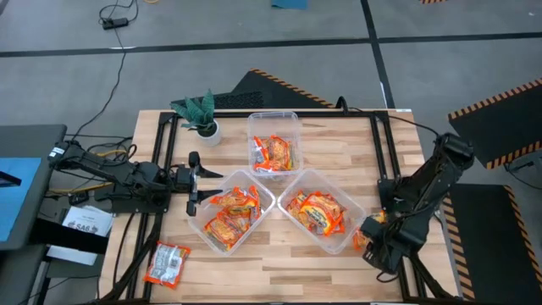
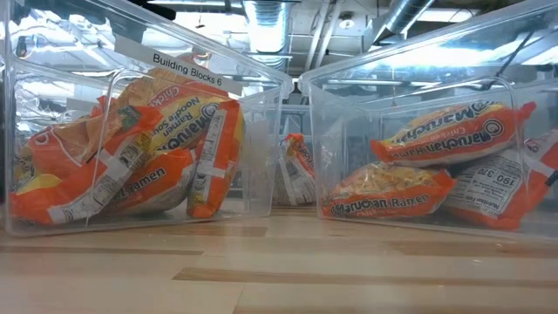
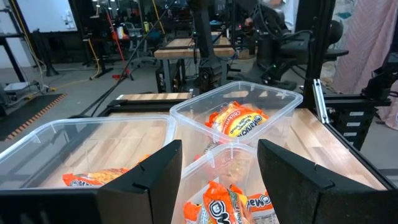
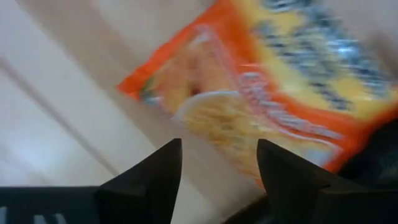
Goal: Sort Maruchan noodles
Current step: Put the orange noodle pack into the top transparent container
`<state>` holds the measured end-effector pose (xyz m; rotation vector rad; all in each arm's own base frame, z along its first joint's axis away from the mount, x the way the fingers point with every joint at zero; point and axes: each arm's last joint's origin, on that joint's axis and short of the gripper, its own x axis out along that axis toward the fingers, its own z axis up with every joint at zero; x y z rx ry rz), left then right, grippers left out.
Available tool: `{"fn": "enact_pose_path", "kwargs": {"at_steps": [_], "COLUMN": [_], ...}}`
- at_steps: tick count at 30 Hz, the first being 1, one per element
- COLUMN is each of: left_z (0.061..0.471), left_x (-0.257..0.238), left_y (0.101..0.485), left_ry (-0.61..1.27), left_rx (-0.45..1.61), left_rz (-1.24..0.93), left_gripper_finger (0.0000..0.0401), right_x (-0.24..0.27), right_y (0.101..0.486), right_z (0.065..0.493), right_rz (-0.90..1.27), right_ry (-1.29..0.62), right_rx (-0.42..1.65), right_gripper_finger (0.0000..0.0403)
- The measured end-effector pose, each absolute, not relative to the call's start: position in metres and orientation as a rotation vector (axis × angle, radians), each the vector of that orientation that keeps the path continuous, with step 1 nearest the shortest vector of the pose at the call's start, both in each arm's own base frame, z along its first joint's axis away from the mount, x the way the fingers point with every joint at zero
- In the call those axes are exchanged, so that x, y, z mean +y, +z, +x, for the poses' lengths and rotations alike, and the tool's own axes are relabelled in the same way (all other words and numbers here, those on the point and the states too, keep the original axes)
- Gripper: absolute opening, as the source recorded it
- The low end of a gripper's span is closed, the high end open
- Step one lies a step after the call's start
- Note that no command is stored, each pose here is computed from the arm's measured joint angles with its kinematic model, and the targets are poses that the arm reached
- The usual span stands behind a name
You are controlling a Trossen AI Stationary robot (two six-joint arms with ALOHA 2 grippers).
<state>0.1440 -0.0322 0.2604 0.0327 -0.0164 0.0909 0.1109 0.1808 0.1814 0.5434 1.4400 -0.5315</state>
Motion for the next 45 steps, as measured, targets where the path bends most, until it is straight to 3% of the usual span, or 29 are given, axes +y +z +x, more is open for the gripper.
{"fn": "enact_pose_path", "kwargs": {"at_steps": [4, 14, 22, 35, 45], "left_z": [0.144, 0.144, 0.144, 0.144, 0.144], "left_x": [-0.032, -0.032, -0.032, -0.032, -0.032], "left_y": [0.26, 0.259, 0.259, 0.259, 0.258], "left_ry": [0.091, 0.097, 0.098, 0.098, 0.098], "left_rx": [-0.014, -0.006, -0.006, -0.004, 0.008], "left_rz": [0.033, 0.037, 0.038, 0.038, 0.042], "left_gripper_finger": [0.0199, 0.0199, 0.0199, 0.0199, 0.0199], "right_x": [0.182, 0.179, 0.184, 0.19, 0.182], "right_y": [0.17, 0.155, 0.18, 0.18, 0.156], "right_z": [0.119, 0.128, 0.127, 0.117, 0.111], "right_rz": [0.473, 0.31, 0.278, 0.043, 0.066], "right_ry": [-0.409, -0.398, -0.407, -0.283, -0.258], "right_rx": [1.464, 1.536, 1.539, 1.434, 1.476], "right_gripper_finger": [0.0232, 0.0232, 0.0216, 0.0201, 0.0201]}}
